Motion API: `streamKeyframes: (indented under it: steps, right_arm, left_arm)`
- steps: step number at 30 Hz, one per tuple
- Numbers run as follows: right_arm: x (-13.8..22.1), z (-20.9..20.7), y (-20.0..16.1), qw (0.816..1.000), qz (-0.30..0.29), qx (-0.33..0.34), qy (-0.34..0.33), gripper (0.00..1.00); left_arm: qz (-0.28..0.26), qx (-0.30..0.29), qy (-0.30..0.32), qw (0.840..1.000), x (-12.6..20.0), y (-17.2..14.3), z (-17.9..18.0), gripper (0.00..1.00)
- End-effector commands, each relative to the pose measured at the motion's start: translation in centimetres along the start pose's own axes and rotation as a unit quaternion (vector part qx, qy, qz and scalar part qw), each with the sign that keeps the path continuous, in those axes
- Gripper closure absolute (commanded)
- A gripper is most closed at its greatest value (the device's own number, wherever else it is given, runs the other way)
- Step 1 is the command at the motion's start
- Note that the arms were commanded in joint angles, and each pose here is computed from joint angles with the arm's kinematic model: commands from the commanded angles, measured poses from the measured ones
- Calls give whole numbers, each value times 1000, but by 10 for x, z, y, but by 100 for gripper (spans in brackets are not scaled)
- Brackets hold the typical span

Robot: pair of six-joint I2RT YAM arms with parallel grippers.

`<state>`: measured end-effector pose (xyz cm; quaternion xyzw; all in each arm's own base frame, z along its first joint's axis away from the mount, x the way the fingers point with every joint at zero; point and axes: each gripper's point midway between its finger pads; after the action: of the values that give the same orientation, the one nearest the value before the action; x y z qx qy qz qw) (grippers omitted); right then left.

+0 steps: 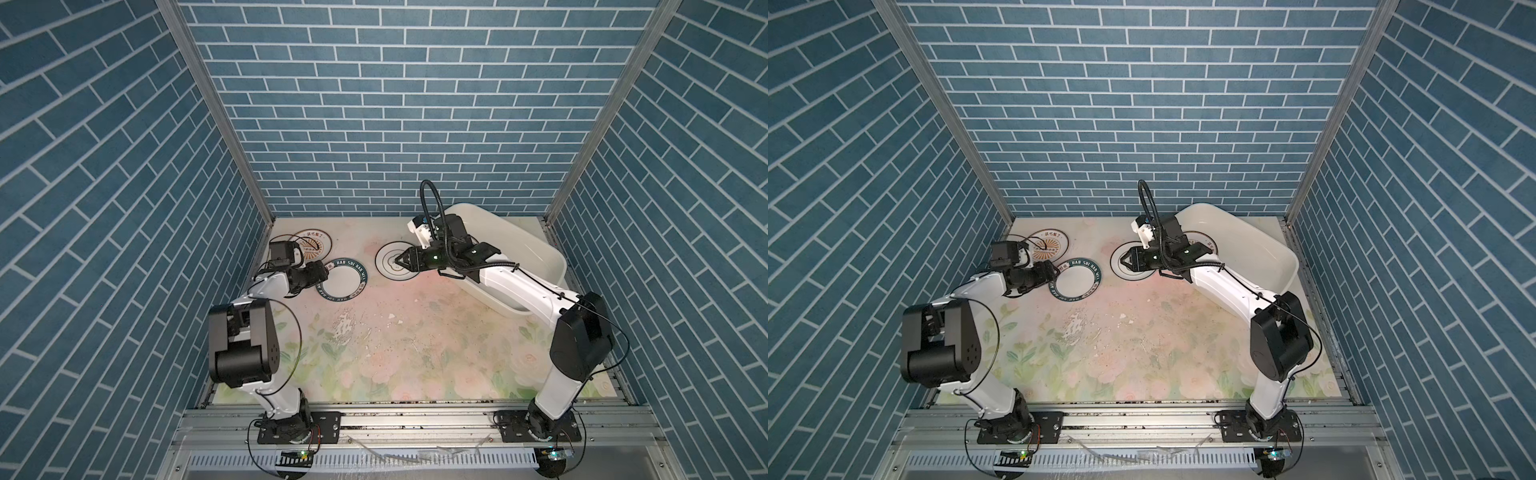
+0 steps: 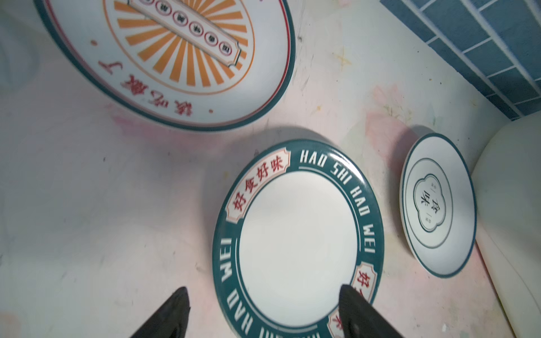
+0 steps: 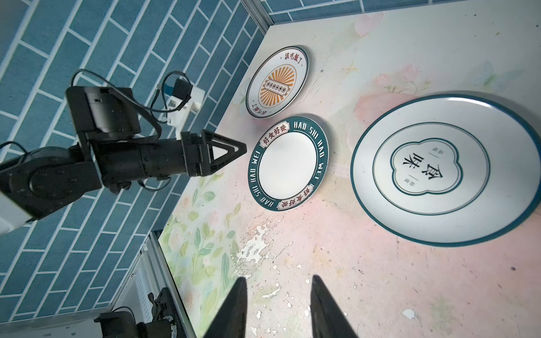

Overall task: Place the plates into the plastic bin on the countertop
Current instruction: Move the plate at the center of the table.

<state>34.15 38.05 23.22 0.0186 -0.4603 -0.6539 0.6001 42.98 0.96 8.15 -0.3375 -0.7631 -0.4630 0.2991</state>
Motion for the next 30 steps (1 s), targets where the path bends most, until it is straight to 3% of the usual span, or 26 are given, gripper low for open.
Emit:
streamKeyframes:
  steps: [1,12,22,30]
  right_arm:
    - [16,12,12,1000,-16,8,6,63]
    - [21,8,8,1000,-20,3,-1,63]
    - [24,7,2,1000,-13,-4,-4,63]
    - [14,-10,-21,998,32,-41,-26,61]
  left_arm:
    - [3,-31,-4,999,-15,7,3,19]
    - [22,-38,-18,999,-38,10,3,18]
    - [89,-57,-26,994,-57,-4,-6,19]
    - [127,-52,-45,989,-64,-17,-15,19]
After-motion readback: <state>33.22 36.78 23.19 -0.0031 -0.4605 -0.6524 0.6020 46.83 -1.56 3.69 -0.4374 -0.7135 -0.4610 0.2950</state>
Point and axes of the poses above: each gripper's point midway between its finger pads, its own x axis back along the fingers, its own z axis along the line the jaws close on, y = z × x, and after that the axes turned 1 degree about -x, right-handed
